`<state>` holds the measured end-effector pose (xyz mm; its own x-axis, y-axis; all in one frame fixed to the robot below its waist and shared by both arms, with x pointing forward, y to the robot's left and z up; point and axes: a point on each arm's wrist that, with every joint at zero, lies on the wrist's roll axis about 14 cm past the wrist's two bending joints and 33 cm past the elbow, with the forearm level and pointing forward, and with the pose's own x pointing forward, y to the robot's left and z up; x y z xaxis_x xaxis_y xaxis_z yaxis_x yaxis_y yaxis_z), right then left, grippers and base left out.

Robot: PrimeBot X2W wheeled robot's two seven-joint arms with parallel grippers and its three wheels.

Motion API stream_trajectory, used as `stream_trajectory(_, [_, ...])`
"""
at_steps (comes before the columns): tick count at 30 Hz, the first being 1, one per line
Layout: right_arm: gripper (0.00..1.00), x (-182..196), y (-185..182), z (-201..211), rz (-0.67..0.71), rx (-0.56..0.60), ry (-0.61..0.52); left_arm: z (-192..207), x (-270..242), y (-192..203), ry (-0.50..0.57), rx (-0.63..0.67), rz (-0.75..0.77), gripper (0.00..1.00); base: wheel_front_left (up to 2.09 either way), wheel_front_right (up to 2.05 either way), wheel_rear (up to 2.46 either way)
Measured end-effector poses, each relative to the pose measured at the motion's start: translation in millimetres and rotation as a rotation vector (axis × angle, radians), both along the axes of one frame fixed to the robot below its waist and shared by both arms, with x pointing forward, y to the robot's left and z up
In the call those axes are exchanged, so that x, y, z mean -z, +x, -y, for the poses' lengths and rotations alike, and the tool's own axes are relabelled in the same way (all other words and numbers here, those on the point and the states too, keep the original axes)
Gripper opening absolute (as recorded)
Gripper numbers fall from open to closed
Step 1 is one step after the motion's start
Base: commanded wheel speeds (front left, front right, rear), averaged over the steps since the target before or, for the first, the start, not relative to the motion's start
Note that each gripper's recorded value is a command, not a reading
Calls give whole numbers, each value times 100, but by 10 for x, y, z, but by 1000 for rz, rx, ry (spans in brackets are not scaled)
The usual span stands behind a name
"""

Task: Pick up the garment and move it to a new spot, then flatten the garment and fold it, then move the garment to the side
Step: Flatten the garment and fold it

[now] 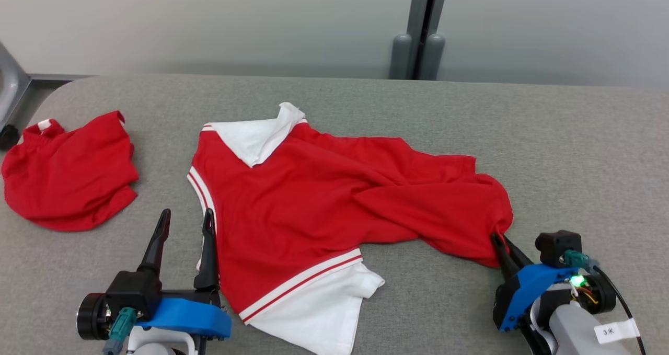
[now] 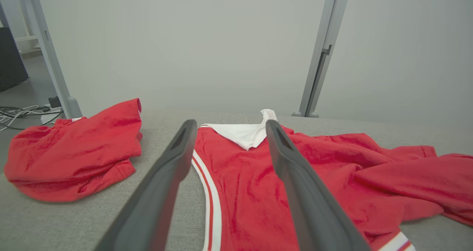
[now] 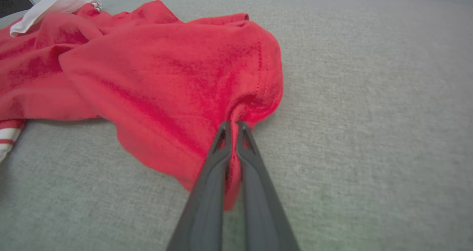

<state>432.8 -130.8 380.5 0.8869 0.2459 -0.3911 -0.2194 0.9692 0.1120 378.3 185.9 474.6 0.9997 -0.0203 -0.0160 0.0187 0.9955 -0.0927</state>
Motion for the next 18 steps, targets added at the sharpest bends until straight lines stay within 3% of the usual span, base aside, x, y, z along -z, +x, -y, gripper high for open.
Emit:
stream_trajectory(12, [0,-113,-751,475,19,121,92,401,-47,82,-27,110,17,100,0,0,0])
stream_trajectory(18, [0,-119,-1215,908,-61,218,45,488,-13,148,-31,134,9,100,0,0,0])
